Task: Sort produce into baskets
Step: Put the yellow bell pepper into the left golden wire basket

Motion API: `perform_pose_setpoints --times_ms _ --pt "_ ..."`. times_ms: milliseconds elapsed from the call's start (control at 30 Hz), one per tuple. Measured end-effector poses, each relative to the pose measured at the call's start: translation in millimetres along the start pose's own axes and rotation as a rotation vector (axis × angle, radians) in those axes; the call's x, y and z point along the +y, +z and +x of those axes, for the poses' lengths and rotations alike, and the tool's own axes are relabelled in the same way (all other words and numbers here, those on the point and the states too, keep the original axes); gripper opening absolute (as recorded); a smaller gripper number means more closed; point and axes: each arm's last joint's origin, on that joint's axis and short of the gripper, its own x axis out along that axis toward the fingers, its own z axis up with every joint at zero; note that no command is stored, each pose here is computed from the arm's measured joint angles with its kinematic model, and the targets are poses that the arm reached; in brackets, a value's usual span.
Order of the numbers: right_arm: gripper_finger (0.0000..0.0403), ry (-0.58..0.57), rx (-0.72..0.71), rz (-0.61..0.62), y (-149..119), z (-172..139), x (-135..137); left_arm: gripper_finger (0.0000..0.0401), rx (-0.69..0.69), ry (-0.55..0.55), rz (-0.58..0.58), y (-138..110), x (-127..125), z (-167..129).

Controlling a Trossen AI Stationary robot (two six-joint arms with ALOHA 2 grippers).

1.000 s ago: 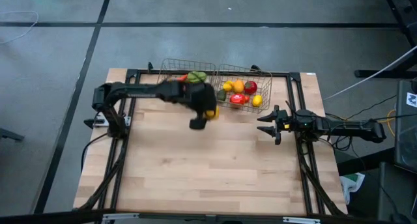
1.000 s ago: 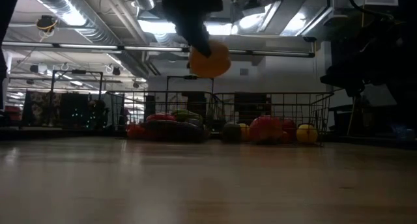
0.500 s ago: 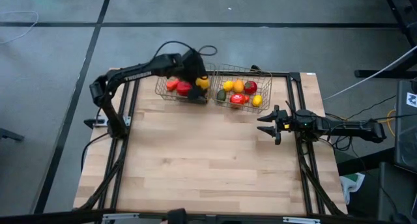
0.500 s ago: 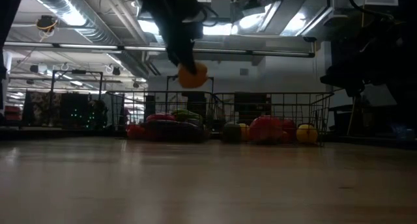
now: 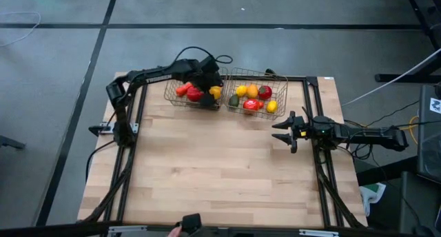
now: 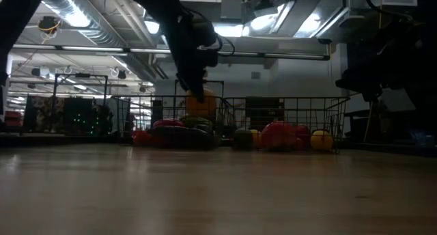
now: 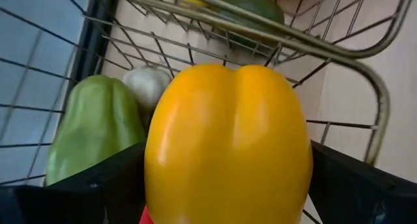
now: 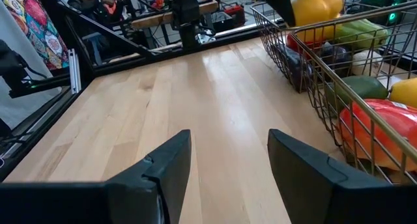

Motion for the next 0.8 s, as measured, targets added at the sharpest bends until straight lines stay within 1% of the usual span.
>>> perform_pose_setpoints --times_ms 133,233,467,800 --pt "0.0204 0.0 0.0 0.0 0.0 0.0 0.0 0.0343 0.024 -0.005 0.007 -1.7 3.2 9.8" --pt "0.0204 0.0 0.0 0.0 0.0 0.0 0.0 0.0343 0.031 -0.003 -0.003 -3.2 6.5 11.6" --pt "0.0204 0.0 0.0 0.0 0.0 0.0 0.0 0.0343 0.031 -0.007 -0.002 -3.1 6.0 11.6" --pt "0.0204 0.0 -0.001 0.0 0.1 0.0 0.0 0.0343 0.07 -0.045 -0.012 -5.7 5.3 27.5"
